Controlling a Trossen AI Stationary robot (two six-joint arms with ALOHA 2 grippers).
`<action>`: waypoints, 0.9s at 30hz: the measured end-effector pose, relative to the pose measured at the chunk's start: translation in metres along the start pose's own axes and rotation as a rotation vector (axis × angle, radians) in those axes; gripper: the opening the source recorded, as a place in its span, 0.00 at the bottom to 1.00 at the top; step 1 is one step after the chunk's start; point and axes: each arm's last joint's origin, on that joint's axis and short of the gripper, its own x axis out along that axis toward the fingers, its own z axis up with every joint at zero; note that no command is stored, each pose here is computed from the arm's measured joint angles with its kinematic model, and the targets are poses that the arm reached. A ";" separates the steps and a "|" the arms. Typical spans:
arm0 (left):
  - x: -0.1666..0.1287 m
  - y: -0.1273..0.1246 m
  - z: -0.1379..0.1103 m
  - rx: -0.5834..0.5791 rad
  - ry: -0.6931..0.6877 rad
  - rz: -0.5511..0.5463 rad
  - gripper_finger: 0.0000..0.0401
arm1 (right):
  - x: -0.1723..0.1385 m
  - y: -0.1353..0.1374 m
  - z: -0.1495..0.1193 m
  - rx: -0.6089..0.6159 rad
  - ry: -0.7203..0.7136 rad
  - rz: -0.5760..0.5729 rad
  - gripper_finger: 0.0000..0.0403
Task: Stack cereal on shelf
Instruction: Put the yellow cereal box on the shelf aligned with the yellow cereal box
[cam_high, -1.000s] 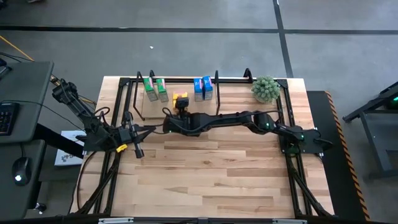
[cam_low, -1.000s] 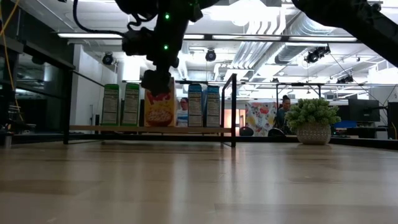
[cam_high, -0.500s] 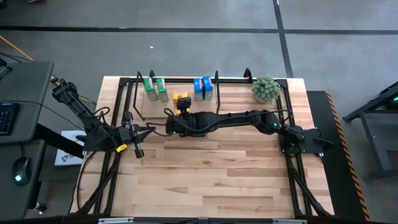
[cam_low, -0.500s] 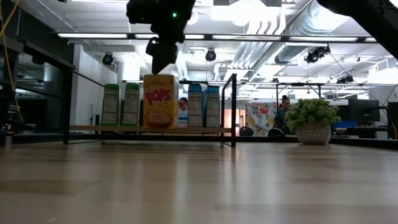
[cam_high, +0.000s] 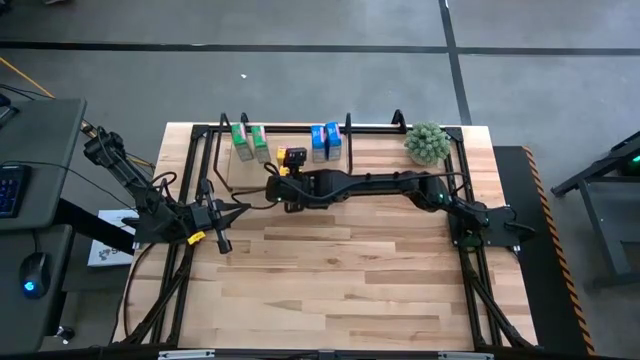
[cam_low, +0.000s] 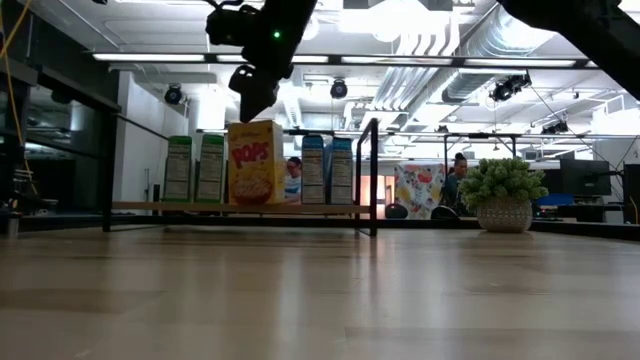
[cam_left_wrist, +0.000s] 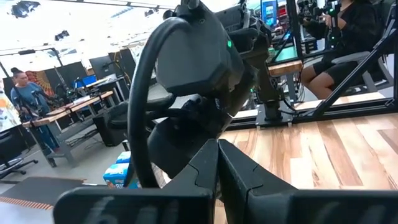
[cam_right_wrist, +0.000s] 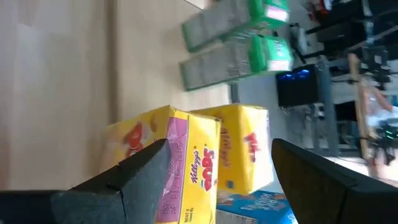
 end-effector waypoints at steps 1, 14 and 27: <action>0.000 0.000 0.000 0.000 0.000 -0.001 0.01 | 0.000 0.001 0.000 -0.003 -0.002 0.015 0.70; 0.000 0.000 0.000 -0.001 -0.001 -0.003 0.01 | 0.011 0.014 -0.003 -0.017 0.028 0.049 0.70; 0.000 0.000 0.000 -0.001 -0.001 -0.003 0.01 | 0.014 0.013 -0.004 -0.017 0.016 0.082 0.70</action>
